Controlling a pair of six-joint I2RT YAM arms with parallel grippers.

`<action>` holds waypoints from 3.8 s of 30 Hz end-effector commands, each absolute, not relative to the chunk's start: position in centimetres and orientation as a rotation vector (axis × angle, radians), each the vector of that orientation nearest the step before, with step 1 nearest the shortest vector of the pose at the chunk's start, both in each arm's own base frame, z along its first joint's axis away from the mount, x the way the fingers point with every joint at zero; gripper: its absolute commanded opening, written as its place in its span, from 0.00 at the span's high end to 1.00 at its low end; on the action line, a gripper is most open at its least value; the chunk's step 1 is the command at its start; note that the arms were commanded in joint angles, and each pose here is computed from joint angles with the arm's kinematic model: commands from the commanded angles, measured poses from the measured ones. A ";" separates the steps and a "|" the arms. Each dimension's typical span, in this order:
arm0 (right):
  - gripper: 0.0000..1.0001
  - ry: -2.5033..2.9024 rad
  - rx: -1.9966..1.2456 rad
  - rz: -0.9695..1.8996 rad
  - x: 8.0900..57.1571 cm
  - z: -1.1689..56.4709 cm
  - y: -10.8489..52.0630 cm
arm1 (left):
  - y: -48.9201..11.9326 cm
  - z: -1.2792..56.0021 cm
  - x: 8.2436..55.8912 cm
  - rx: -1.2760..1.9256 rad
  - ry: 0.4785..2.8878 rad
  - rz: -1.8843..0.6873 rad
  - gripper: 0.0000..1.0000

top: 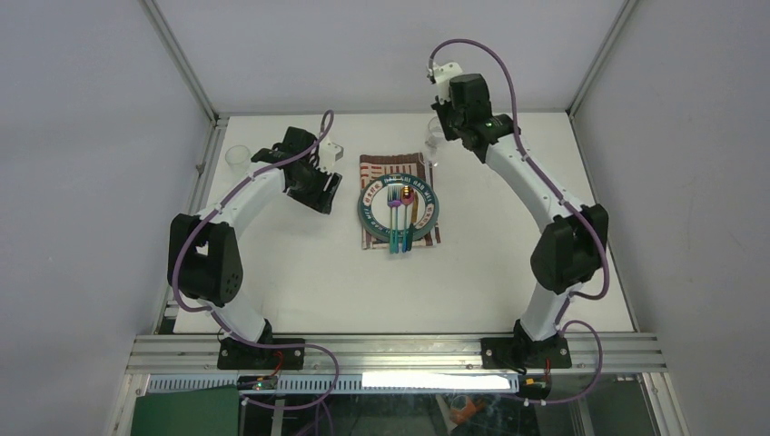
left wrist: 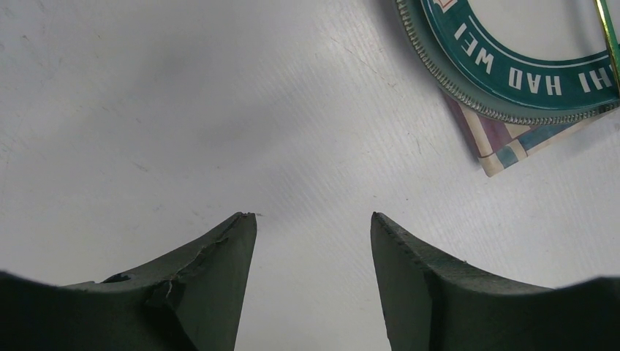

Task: Set the dinner table for one person
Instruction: Pick up the cup with the napkin, then place the cup at the center of the board.

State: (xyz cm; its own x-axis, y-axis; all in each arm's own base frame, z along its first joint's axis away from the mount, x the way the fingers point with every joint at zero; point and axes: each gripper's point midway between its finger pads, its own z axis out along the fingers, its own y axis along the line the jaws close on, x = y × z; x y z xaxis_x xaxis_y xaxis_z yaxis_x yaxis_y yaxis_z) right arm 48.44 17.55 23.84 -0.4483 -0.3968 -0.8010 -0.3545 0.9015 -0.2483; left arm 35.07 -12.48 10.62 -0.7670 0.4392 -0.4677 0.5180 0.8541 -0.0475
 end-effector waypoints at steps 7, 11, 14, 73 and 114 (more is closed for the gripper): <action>1.00 1.865 -0.395 -0.262 46.3 33.0 11.4 | -13.4 11.1 35.7 0.738 2.535 -0.246 0.40; 1.00 1.928 -0.363 -0.334 45.3 31.6 7.8 | -13.7 11.0 35.7 0.754 2.534 -0.249 0.40; 1.00 1.991 -0.319 -0.355 44.4 30.8 4.6 | -14.0 10.8 35.7 0.768 2.537 -0.252 0.40; 1.00 2.204 0.253 -0.491 47.4 22.2 -21.5 | -14.8 7.5 34.7 0.835 2.568 -0.263 0.44; 0.58 2.162 0.249 -0.415 51.2 22.2 -22.3 | -14.7 5.0 34.3 0.843 2.643 -0.247 0.46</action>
State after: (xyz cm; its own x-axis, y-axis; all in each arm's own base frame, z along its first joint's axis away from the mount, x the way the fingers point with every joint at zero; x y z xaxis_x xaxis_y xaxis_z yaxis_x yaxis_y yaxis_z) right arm 50.15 -21.55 19.27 -0.6486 0.0339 -0.7604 0.2971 0.9310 -0.2119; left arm 33.75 -14.03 4.75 -0.7808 0.5127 -0.3570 0.5699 0.8187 -0.0706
